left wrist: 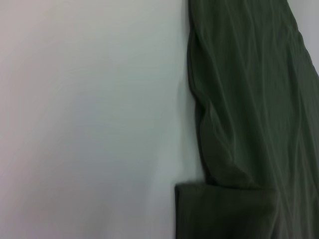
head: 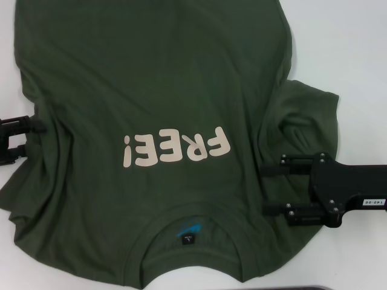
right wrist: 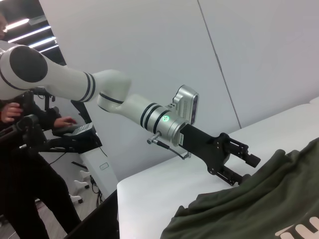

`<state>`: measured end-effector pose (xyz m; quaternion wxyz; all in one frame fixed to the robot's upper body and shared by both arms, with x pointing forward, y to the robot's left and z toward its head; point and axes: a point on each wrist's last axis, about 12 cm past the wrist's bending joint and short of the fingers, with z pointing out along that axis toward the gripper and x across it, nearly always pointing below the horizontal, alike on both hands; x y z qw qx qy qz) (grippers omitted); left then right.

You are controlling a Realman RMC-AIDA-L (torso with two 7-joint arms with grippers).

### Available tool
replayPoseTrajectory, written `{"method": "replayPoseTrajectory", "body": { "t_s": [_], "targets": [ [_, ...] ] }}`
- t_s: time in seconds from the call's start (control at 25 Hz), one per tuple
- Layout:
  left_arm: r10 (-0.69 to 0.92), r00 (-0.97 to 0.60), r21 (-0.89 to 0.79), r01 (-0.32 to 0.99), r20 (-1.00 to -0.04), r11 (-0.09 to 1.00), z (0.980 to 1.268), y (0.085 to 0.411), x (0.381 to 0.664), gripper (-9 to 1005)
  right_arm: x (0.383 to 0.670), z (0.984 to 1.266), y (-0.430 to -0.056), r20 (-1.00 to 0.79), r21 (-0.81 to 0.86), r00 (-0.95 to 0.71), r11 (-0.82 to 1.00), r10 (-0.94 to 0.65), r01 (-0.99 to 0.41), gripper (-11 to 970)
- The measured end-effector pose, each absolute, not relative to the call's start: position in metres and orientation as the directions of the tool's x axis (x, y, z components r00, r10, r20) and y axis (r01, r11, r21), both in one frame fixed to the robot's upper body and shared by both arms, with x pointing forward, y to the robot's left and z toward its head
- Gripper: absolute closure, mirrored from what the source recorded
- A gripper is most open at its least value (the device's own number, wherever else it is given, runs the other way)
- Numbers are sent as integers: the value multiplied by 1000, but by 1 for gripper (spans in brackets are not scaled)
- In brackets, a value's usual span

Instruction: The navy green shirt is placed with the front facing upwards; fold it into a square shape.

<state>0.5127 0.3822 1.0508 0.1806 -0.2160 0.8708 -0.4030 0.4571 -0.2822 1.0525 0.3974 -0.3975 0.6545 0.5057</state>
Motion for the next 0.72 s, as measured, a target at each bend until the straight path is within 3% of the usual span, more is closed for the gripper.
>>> {"method": "replayPoseTrajectory", "body": {
  "t_s": [0.6,0.72],
  "targets": [
    [-529,-837,-778,-237,-141,582,1052,384,513,246,457,1053,-282,-922,347,-369,173,-115,-922,227],
    [-523,-841,-779,-234,-138,582,1053,384,514,303,457,1053,-282,-922,347,-369,173,-115,-922,226]
  ]
}}
